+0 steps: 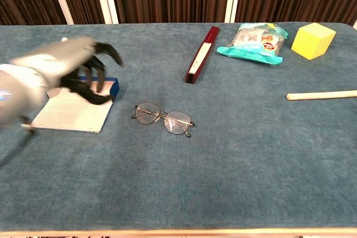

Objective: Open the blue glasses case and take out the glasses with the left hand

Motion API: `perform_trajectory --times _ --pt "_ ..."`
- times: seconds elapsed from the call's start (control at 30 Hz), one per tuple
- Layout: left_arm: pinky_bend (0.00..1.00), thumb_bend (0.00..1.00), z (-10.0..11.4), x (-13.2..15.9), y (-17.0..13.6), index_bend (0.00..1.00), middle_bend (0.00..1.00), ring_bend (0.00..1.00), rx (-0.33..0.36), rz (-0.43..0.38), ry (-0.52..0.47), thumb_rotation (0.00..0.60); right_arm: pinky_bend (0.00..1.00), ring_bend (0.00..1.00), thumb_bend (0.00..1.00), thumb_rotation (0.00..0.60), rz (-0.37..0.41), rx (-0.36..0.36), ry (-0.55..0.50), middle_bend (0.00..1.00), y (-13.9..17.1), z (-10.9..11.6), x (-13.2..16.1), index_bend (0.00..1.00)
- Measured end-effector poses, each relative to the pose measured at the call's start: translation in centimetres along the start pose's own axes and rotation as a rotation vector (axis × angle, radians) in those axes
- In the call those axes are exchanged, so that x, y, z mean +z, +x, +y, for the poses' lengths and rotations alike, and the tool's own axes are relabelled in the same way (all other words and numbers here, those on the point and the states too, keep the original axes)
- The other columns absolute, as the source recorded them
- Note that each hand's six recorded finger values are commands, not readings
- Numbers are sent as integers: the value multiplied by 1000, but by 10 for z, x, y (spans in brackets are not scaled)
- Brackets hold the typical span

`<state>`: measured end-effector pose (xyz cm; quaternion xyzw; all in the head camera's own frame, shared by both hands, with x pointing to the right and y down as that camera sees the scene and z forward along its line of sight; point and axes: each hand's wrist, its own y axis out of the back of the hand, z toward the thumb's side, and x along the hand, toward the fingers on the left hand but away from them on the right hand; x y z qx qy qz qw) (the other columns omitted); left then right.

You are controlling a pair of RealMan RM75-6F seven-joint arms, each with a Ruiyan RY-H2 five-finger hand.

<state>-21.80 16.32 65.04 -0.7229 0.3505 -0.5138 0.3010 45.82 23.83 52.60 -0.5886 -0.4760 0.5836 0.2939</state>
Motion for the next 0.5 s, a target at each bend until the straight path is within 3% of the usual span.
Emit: perform_trajectory --times 0.1,0.2,0.33,0.5 --pt "115 241 16 -29 -21 22 43 18 29 -27 67 600 194 0 178 600 3 2 4 0 1 -1 1 0" --pt "9 188 29 -60 -46 0 0 0 48 -46 151 600 194 0 178 600 5 0 5 0 1 -1 2 0" --pt "0 104 42 -106 -86 0 0 0 51 -10 239 600 194 0 179 600 8 -3 11 0 1 -1 2 0" --pt "0 96 58 -145 -121 0 0 0 85 67 246 600 194 0 178 600 9 -3 13 0 1 -2 2 0"
